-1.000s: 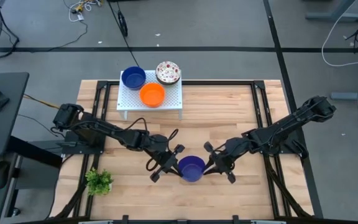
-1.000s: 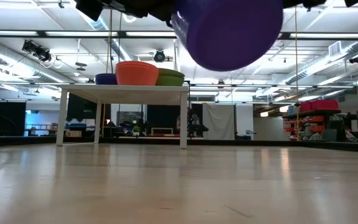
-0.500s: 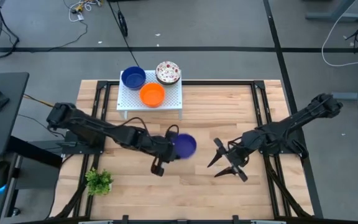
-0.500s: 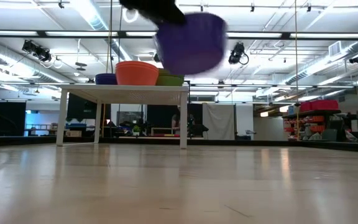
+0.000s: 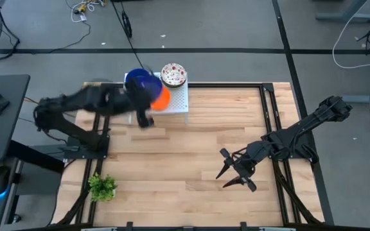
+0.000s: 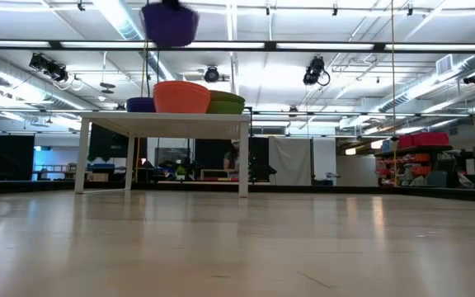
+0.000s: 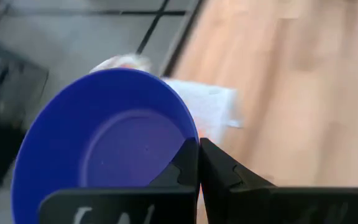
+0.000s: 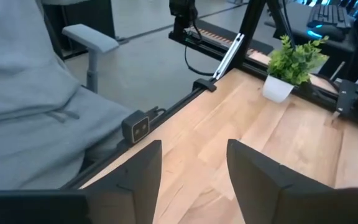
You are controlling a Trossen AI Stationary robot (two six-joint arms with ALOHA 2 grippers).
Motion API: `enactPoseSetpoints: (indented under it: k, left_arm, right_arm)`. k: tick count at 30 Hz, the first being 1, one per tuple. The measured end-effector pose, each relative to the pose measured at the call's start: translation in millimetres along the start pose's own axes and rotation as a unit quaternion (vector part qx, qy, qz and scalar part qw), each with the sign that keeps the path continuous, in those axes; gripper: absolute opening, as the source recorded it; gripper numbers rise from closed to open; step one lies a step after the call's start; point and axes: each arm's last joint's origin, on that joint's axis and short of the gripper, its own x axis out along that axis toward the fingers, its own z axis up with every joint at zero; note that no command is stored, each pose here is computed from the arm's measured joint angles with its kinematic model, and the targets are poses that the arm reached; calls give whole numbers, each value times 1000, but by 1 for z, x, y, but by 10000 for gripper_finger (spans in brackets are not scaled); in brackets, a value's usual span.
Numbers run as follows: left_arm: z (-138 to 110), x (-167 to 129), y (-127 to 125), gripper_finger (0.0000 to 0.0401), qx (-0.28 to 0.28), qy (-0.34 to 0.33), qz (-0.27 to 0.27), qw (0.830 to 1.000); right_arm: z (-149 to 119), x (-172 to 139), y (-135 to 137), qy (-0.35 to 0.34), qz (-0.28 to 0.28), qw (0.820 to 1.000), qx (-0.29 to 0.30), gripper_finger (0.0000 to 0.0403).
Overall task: Pick & Place Mini bowls
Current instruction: Stack the blue bowl on top of the blue bowls on the shelf
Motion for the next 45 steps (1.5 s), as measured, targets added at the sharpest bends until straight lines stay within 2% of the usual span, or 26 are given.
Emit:
enactPoseSetpoints:
  k: [4,7,12,16,20,28,32,36,39,45]
  left_arm:
    - [-7,11,54,3,-71,24,32,997]
    - [-12,22,82,3,-101,45,42,993]
    - [-13,51,109,3,-131,56,13,990]
    - [-15,72,120,3,-142,80,18,986]
    - [-20,87,127,3,-159,106,23,981]
    - [-22,88,132,3,-205,112,44,971]
    - [-25,96,124,3,-219,116,59,967]
    - [-43,117,111,3,-214,156,64,962]
    - [-53,130,107,3,-213,162,72,961]
    - [-54,136,106,3,-216,144,80,962]
  right_arm:
    - [0,0,1,0,1,1000,0,177]
    - [0,0,1,1,1,1000,0,173]
    - [0,0,1,1,1,1000,0,171]
    - [-1,0,1,6,2,1000,1,171]
    - [-4,0,2,19,7,1000,4,171]
    - [-6,0,5,31,13,999,7,171]
    - [-6,0,5,31,13,999,11,171]
    - [-6,0,5,31,13,999,11,171]
    - [-6,0,5,32,13,999,10,171]
    - [-6,0,5,32,13,999,2,171]
